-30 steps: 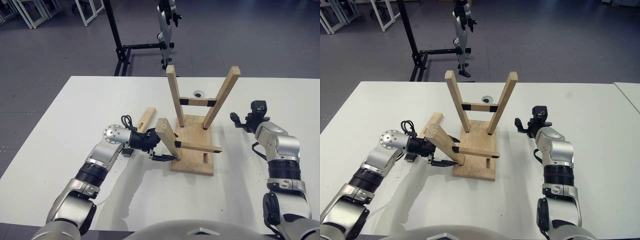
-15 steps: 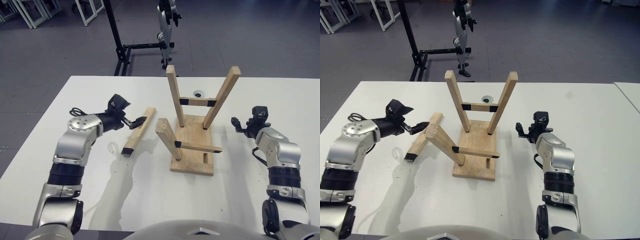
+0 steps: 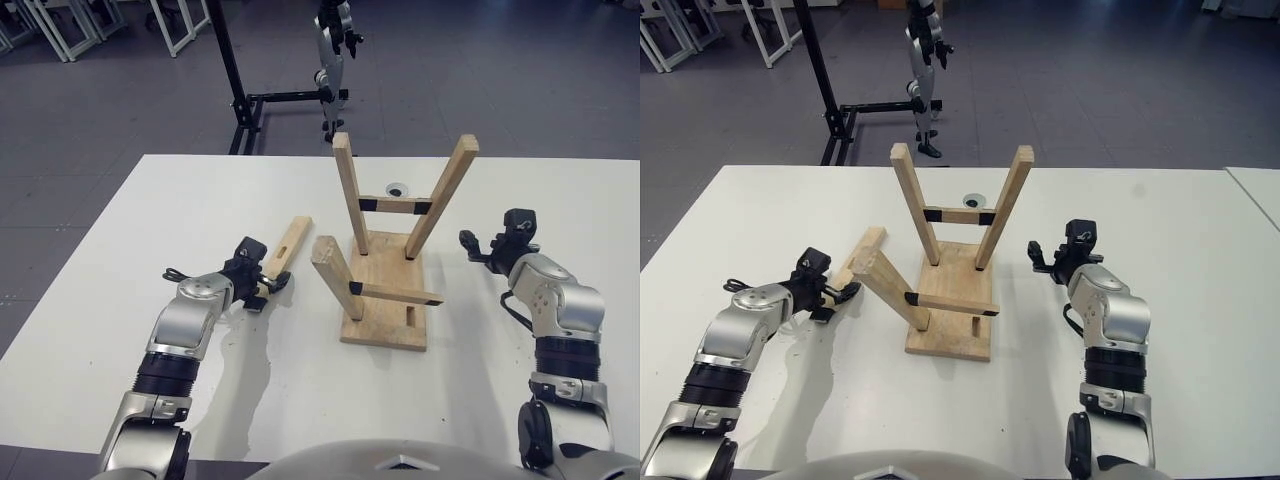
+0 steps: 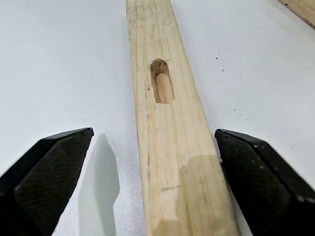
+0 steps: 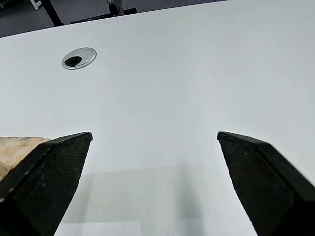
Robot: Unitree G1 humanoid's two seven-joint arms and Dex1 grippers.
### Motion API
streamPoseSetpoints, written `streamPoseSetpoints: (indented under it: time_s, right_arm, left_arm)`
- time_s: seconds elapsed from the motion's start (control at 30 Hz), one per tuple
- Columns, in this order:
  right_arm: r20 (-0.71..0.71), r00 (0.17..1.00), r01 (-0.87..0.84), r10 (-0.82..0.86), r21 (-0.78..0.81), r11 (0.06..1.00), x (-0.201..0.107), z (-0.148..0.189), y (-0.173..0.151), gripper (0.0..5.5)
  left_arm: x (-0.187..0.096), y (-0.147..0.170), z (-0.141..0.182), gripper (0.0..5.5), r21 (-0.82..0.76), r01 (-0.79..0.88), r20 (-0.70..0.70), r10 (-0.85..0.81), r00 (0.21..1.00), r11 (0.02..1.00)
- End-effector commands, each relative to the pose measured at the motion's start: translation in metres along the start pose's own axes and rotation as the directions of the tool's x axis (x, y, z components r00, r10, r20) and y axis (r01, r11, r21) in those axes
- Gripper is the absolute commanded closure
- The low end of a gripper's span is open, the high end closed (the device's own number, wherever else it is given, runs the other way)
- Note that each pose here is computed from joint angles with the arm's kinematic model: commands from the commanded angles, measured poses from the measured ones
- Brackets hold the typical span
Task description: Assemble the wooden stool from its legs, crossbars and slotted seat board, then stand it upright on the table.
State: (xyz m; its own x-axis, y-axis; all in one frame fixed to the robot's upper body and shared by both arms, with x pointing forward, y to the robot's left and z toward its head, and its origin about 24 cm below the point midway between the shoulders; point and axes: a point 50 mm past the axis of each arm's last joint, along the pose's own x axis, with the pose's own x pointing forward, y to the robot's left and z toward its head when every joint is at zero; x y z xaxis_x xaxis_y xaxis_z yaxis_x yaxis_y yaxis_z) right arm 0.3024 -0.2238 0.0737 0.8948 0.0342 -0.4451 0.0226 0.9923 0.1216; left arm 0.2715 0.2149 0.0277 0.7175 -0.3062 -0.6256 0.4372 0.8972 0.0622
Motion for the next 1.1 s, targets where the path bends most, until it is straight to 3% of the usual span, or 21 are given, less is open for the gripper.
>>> streamPoseSetpoints:
  time_s: [0.03, 0.27, 0.4, 0.47, 0.57, 0.67, 0.77, 0.83, 0.9, 1.1]
  right_arm:
    - [0.023, 1.0, -0.003, 0.003, 0.003, 1.0, -0.002, 0.01, 0.003, 0.8]
    - [0.039, 0.999, 0.008, -0.008, 0.003, 1.0, -0.003, 0.017, -0.001, 0.8]
    - [0.055, 0.998, 0.021, -0.021, 0.007, 1.0, -0.003, 0.021, -0.004, 0.8]
    - [0.095, 0.995, 0.035, -0.037, 0.025, 0.999, -0.003, 0.031, -0.009, 0.8]
    - [0.227, 0.974, -0.041, 0.004, 0.157, 0.987, -0.007, 0.06, -0.018, 0.8]
    - [0.465, 0.864, -0.377, 0.193, 0.343, 0.861, -0.025, 0.104, -0.01, 0.8]
    - [0.625, 0.689, -0.665, 0.367, 0.343, 0.663, -0.046, 0.129, 0.006, 0.8]
    - [0.673, 0.574, -0.789, 0.467, 0.302, 0.535, -0.057, 0.141, 0.023, 0.8]
    - [0.654, 0.504, -0.851, 0.564, 0.268, 0.451, -0.059, 0.143, 0.044, 0.8]
    - [0.488, 0.448, -0.894, 0.749, 0.242, 0.377, -0.052, 0.122, 0.099, 0.8]
  left_arm:
    - [0.001, -0.002, -0.048, 1.51, -0.084, -0.017, -0.173, 0.002, 0.985, 0.996]
    - [0.003, -0.006, -0.06, 2.6, -0.111, -0.022, -0.175, 0.002, 0.985, 0.994]
    - [0.004, -0.009, -0.064, 2.92, -0.107, 0.006, -0.157, -0.023, 0.987, 0.994]
    - [0.004, -0.008, -0.062, 3.02, -0.146, 0.028, -0.101, -0.043, 0.994, 0.989]
    - [-0.004, 0.017, -0.029, 3.18, -0.259, 0.072, 0.129, -0.04, 0.991, 0.963]
    - [-0.034, 0.041, 0.039, 3.44, -0.288, 0.289, 0.524, -0.102, 0.845, 0.913]
    - [-0.068, 0.034, 0.092, 3.44, -0.155, 0.533, 0.728, -0.269, 0.63, 0.832]
    - [-0.083, 0.022, 0.112, 3.44, -0.064, 0.67, 0.777, -0.384, 0.499, 0.74]
    - [-0.088, 0.012, 0.121, 3.44, -0.011, 0.755, 0.779, -0.468, 0.417, 0.656]
    - [-0.073, -0.011, 0.127, 3.44, 0.02, 0.845, 0.711, -0.602, 0.364, 0.535]
